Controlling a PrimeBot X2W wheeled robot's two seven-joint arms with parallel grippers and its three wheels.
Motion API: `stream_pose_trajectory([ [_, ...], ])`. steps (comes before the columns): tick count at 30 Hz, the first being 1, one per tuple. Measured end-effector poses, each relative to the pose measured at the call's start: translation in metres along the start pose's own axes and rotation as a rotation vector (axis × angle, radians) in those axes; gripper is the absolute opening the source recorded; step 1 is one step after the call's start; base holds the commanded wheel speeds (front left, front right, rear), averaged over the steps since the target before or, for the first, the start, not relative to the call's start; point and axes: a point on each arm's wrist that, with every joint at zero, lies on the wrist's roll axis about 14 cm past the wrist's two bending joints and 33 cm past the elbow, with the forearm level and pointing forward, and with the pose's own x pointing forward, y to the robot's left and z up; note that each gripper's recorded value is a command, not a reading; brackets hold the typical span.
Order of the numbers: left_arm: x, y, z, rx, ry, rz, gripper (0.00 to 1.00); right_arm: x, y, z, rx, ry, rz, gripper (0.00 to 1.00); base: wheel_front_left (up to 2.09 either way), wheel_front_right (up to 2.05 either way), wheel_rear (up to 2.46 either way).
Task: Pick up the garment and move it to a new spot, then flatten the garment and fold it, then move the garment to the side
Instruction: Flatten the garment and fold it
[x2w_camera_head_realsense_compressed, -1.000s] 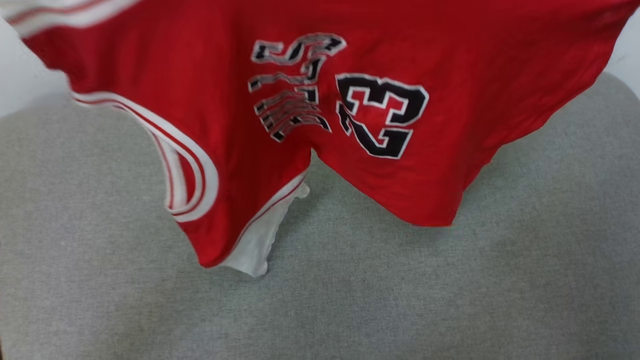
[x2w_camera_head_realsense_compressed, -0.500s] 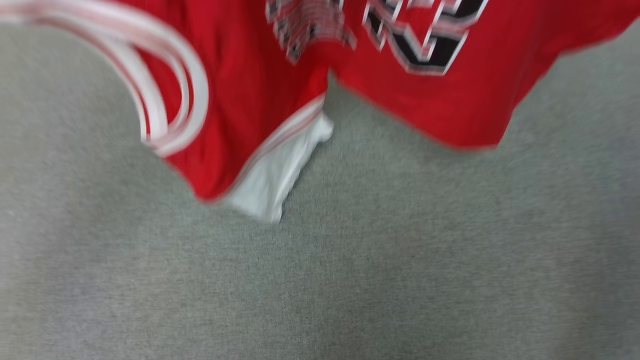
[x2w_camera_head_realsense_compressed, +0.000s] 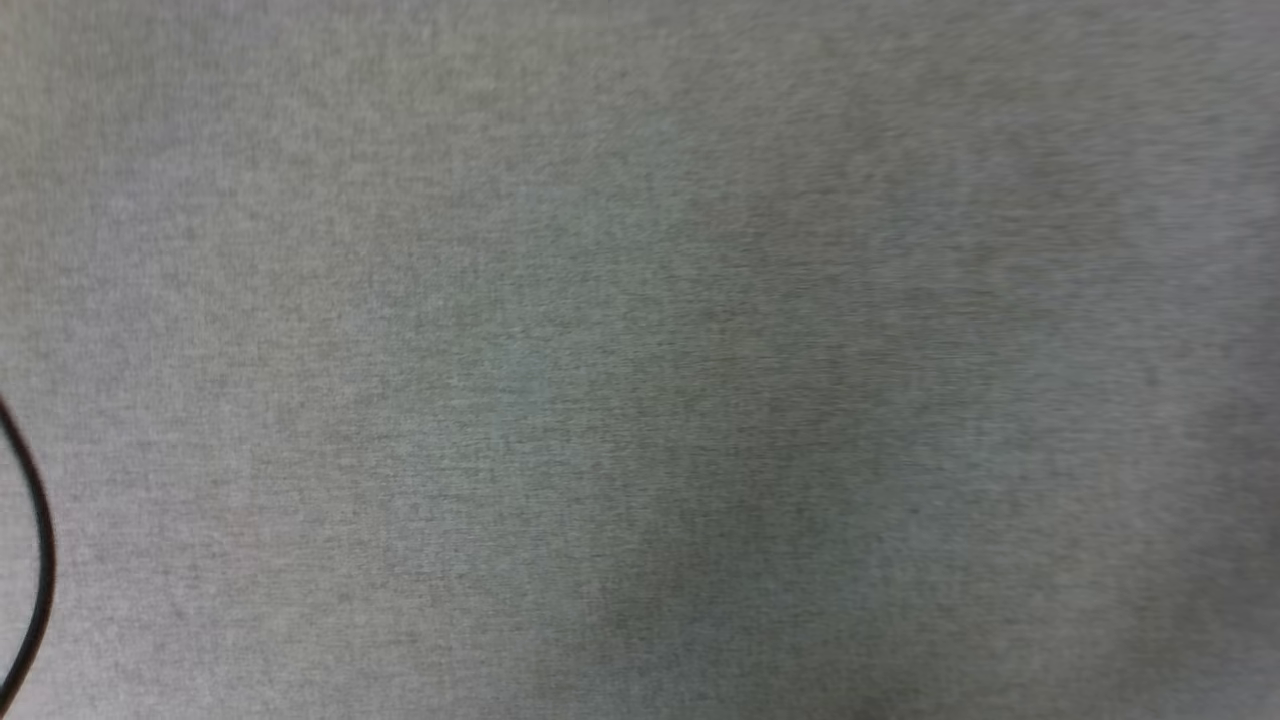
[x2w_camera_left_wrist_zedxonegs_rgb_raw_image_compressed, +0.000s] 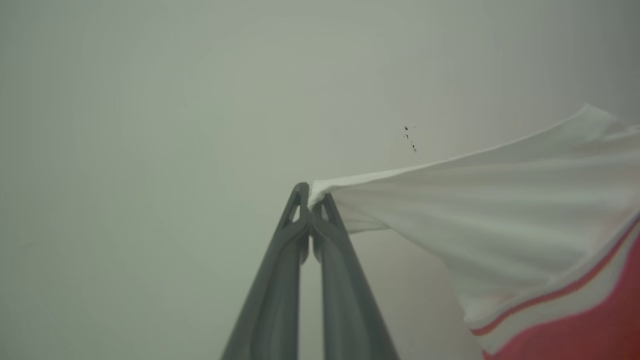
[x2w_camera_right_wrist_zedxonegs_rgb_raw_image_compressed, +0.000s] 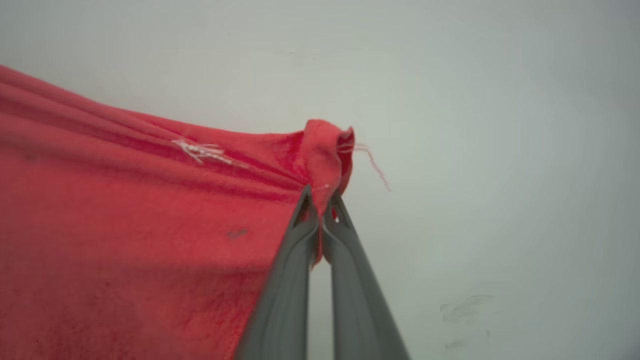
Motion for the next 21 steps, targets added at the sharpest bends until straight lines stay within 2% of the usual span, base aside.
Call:
stream_pose_trajectory([
  [6, 0.014, 0.009, -0.019, 0.045, -0.018, 0.04, 0.0, 0.03, 0.022, -0.022, 0.025, -0.026, 0.007, 0.0, 0.0, 0.0, 0.0],
  [10, 0.001, -0.004, -0.063, 0.068, 0.058, -0.002, 0.0, 0.036, 0.036, -0.053, 0.081, 0.004, 0.016, 0.0, 0.0, 0.0, 0.0],
  [16, -0.045, -0.044, -0.132, -0.046, 0.201, -0.056, 0.0, 0.021, 0.056, -0.122, 0.113, 0.135, 0.04, 0.0, 0.0, 0.0, 0.0],
  [21, -0.093, -0.076, -0.161, -0.148, 0.312, -0.089, 0.0, -0.002, 0.07, -0.145, 0.177, 0.178, 0.058, 0.0, 0.0, 0.0, 0.0],
])
